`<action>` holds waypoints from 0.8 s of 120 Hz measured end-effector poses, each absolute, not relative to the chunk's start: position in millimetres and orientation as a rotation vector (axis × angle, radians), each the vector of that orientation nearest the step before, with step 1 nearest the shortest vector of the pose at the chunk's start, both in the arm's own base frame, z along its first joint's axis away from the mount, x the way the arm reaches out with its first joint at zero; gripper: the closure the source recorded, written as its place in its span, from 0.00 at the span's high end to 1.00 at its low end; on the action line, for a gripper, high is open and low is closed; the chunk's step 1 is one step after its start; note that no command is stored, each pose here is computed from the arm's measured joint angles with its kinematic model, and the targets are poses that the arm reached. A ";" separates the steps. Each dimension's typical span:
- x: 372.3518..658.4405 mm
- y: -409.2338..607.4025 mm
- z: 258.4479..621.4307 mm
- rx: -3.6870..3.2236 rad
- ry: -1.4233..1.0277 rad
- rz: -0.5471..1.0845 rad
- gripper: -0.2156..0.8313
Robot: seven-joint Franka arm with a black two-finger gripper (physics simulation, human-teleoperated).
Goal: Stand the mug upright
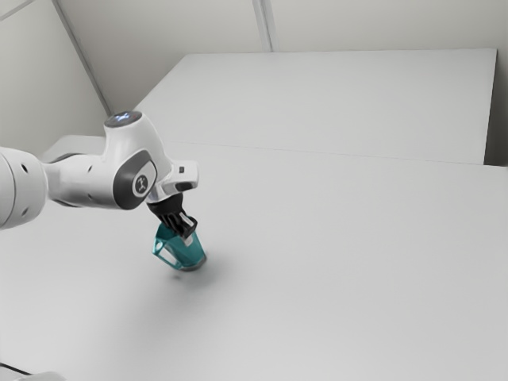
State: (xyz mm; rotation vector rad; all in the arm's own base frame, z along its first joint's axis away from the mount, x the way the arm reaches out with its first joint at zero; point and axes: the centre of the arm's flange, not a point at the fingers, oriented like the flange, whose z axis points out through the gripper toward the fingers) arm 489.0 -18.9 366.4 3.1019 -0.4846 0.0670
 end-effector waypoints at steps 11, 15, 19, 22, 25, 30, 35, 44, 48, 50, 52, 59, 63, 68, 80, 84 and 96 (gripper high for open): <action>488.9 -18.4 363.7 3.103 -0.461 0.070 0.05; 487.8 -18.6 361.7 3.104 -0.455 0.068 0.05; 487.0 -18.8 360.6 3.104 -0.449 0.069 0.07; 486.6 -18.9 360.0 3.104 -0.445 0.069 0.09; 486.3 -18.9 359.4 3.103 -0.440 0.070 0.11; 486.2 -18.9 359.0 3.102 -0.434 0.072 0.15; 486.0 -19.3 358.9 3.101 -0.431 0.074 0.20; 485.5 -19.7 358.8 3.102 -0.426 0.077 0.29; 485.3 -19.9 358.9 3.102 -0.425 0.078 0.33; 485.2 -20.3 358.9 3.103 -0.425 0.079 0.35; 485.1 -21.3 359.0 3.103 -0.428 0.079 0.37; 484.7 -24.7 358.9 3.103 -0.437 0.080 0.45; 484.3 -25.6 358.9 3.104 -0.439 0.081 0.49; 484.0 -26.9 360.1 3.107 -0.443 0.084 0.54; 483.2 -31.4 366.8 3.120 -0.457 0.098 0.64; 483.3 -33.1 372.1 3.129 -0.462 0.106 0.66; 483.6 -38.2 386.5 3.147 -0.477 0.119 0.71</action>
